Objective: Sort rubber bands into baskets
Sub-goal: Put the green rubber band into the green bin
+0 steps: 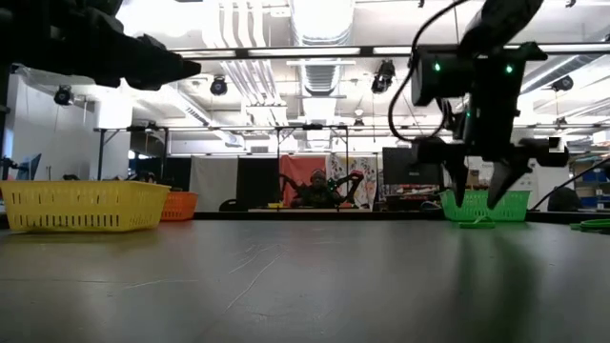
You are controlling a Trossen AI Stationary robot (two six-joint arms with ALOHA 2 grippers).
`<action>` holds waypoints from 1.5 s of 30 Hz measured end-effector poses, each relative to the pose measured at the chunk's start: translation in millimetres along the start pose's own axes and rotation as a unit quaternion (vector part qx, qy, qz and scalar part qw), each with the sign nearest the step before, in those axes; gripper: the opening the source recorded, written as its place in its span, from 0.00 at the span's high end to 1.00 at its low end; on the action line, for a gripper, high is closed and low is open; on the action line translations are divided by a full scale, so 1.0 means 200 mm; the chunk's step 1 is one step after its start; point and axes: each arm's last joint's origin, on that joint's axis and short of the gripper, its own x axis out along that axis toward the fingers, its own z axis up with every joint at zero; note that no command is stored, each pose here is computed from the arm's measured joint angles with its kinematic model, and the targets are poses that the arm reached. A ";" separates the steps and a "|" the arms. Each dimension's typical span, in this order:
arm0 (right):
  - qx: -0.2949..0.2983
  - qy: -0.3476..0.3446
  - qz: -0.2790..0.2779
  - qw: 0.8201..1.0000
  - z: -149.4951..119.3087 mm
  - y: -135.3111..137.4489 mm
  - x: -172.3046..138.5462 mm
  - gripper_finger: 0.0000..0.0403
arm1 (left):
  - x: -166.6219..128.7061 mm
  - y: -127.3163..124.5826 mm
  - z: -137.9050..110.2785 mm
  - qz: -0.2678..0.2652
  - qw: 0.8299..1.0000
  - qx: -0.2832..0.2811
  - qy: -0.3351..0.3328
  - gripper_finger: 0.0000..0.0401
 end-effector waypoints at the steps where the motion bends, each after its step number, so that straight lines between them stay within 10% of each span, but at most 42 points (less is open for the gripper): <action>1: 0.008 -0.001 -0.005 1.000 0.00 -0.01 0.01 0.52 | 0.00 0.00 0.00 0.000 1.000 0.002 0.000 0.50; 31: 0.098 -0.005 -0.068 0.993 0.09 0.01 0.21 0.64 | 0.00 0.00 0.00 0.005 0.997 0.074 -0.004 0.50; 45: 0.018 -0.058 -0.049 0.997 0.17 0.05 0.18 0.97 | 0.00 0.00 0.01 0.005 0.999 0.048 -0.005 0.50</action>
